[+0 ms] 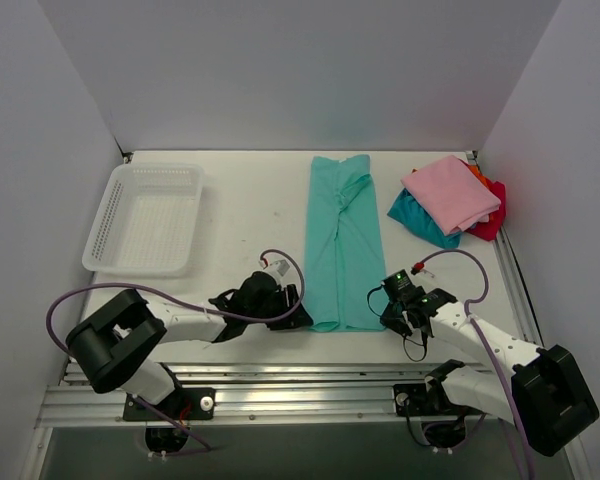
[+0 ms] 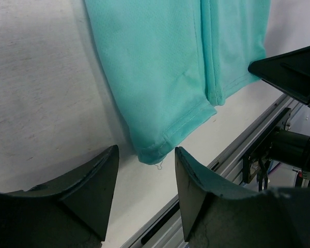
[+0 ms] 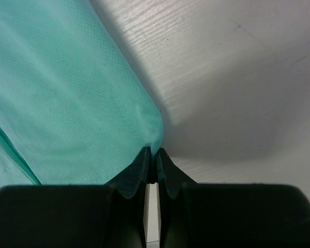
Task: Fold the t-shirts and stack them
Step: Fold the tshirt
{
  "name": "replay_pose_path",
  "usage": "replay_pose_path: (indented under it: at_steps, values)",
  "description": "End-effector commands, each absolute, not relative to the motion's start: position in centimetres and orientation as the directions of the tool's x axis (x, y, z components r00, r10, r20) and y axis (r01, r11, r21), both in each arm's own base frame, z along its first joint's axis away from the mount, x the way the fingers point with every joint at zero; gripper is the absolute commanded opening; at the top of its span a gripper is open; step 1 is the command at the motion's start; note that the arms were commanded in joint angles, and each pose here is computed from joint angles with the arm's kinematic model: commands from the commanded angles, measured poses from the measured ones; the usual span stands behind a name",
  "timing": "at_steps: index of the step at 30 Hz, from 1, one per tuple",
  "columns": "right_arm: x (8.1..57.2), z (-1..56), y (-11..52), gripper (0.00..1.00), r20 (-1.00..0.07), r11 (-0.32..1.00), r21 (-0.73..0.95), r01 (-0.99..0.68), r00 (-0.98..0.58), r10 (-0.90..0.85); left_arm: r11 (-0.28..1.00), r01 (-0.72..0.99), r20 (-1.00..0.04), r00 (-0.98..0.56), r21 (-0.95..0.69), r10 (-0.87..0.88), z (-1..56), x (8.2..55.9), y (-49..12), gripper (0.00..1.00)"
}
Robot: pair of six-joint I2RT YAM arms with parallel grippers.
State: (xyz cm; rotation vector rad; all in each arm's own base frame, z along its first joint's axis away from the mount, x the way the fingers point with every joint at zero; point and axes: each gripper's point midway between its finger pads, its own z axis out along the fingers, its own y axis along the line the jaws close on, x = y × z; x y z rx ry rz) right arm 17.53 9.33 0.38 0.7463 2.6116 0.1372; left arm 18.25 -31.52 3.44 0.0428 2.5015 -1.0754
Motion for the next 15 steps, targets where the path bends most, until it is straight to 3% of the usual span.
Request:
replay_pose_path:
  at_steps: [1,6,7,8,11,15]
  values:
    - [17.30,0.84,8.78,0.00,-0.369,0.853,0.179,0.490,-0.770,0.520,0.643,0.228,-0.400,-0.907,-0.731,-0.132,5.13,18.82,-33.57,0.56]
    - [17.32,0.86,8.80,0.00,-0.370,0.850,0.183,0.493,-0.767,0.525,0.628,0.234,-0.395,-0.910,-0.742,-0.128,5.30,18.67,-34.10,0.44]
    - [17.44,0.98,8.80,0.00,-0.375,0.850,0.188,0.493,-0.763,0.526,0.629,0.232,-0.392,-0.911,-0.742,-0.126,5.17,18.62,-34.08,0.39]
    - [17.42,0.94,8.73,0.00,-0.376,0.850,0.184,0.494,-0.763,0.525,0.627,0.237,-0.395,-0.910,-0.742,-0.123,5.22,18.60,-34.12,0.25]
    - [17.50,1.03,8.56,0.00,-0.386,0.848,0.183,0.497,-0.757,0.527,0.624,0.242,-0.397,-0.910,-0.743,-0.120,5.09,18.59,-34.18,0.05]
    - [17.58,1.33,8.40,0.00,-0.397,0.844,0.188,0.502,-0.747,0.533,0.625,0.251,-0.405,-0.907,-0.739,-0.115,5.27,18.61,-34.07,0.02]
